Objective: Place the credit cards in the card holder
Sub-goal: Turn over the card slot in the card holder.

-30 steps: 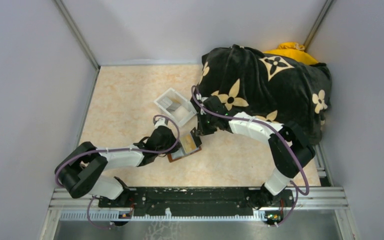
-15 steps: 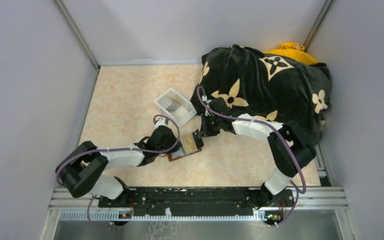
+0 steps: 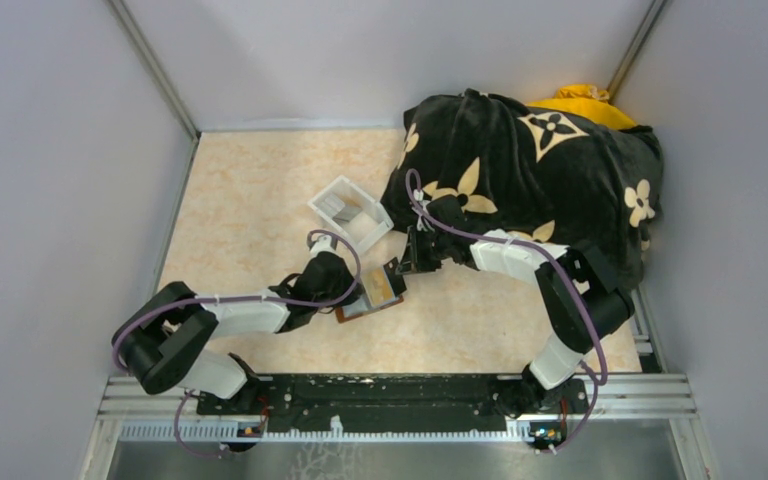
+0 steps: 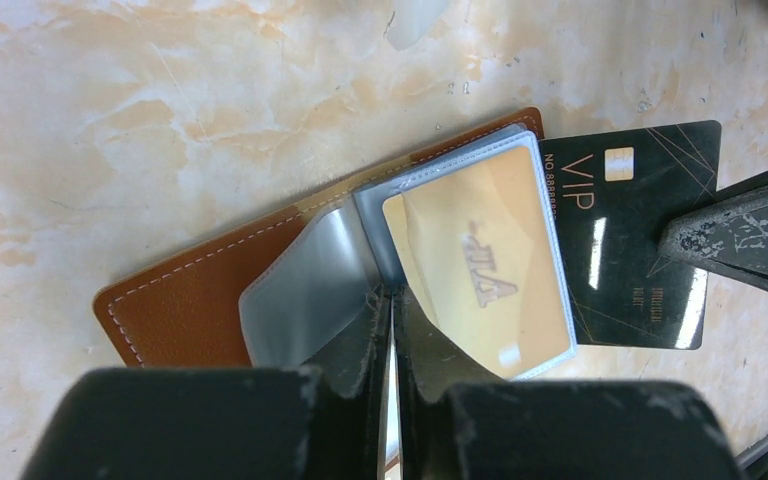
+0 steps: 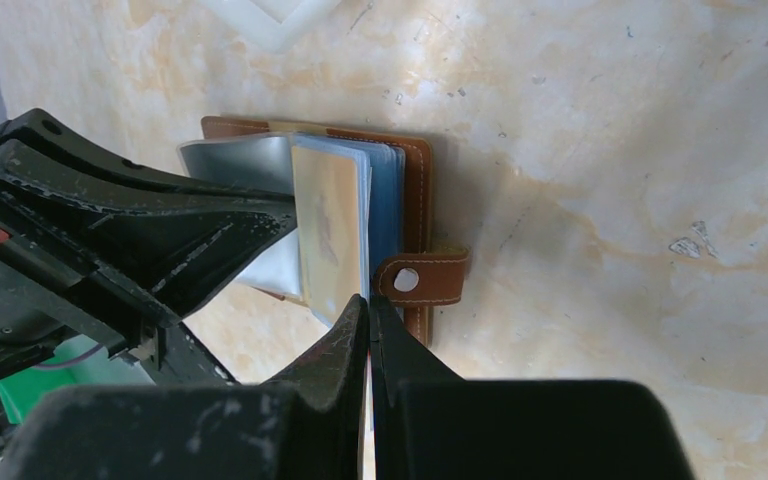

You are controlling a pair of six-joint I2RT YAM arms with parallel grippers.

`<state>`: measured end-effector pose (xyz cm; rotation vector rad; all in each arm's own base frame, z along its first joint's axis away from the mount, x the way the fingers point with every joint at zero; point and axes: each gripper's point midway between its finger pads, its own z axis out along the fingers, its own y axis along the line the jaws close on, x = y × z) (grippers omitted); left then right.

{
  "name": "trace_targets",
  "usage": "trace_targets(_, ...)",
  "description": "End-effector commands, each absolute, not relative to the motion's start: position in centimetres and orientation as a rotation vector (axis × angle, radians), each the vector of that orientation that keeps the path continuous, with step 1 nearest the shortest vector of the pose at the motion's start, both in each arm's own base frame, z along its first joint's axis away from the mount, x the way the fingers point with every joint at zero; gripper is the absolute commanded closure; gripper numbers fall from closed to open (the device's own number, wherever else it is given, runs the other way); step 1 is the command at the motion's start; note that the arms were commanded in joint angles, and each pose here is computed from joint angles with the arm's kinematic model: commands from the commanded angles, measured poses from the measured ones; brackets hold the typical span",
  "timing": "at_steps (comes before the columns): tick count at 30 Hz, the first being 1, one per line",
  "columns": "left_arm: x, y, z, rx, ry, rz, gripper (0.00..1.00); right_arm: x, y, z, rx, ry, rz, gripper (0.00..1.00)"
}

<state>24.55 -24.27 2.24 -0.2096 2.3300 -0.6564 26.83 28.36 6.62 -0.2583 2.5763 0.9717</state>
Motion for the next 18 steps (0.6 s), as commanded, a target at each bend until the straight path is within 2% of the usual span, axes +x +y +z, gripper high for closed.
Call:
trace_targets(1,23.2,-23.0,-0.3,-0.194,2.423,-0.554,0.90,27.6,29.5,9.7,-0.271,2.457,1.077,1.00)
trace_targets(18,23.2,-23.0,-0.5,-0.180,2.433,-0.531,0.91,27.0,30.7,11.2,-0.275,2.412,1.189,1.00)
